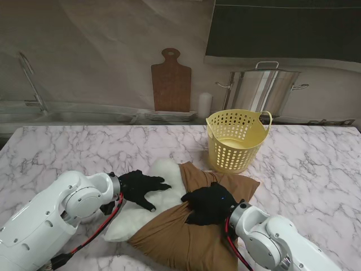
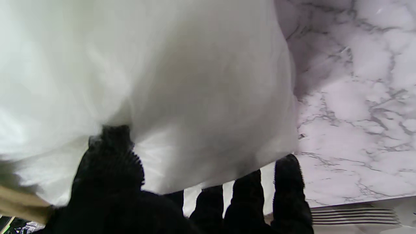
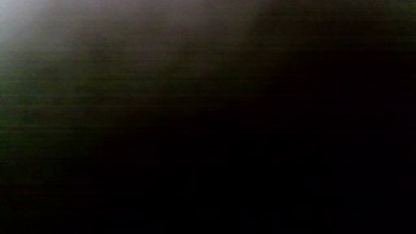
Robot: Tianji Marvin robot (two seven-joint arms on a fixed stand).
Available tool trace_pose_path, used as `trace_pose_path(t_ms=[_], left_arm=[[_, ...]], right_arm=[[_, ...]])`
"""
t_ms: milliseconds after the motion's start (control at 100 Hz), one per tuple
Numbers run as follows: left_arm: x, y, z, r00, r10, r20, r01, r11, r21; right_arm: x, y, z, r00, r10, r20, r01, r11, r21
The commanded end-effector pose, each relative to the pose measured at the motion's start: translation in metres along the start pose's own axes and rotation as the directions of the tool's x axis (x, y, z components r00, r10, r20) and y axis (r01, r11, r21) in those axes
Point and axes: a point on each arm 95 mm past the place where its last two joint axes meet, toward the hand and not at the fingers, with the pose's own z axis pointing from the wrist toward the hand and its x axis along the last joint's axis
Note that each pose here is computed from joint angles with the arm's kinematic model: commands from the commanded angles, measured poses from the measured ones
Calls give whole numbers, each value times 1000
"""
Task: Remove the pillowcase from the pillow and put it in the laundry basket
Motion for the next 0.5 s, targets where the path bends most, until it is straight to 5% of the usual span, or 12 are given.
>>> trace_pose_path(t_ms=[0, 260, 490], left_arm=[[1, 16, 6, 1000, -5, -11, 4, 998, -58], [-1, 35, 8, 999, 33, -15, -34, 993, -110], [0, 41, 7, 997, 68, -27, -70, 994, -83]], right_arm=[[6, -10, -11, 999, 40, 7, -40, 999, -19], [-5, 11, -46, 994, 81, 73, -68, 984, -166], [-12, 31, -56, 977, 195, 88, -160, 938, -308]])
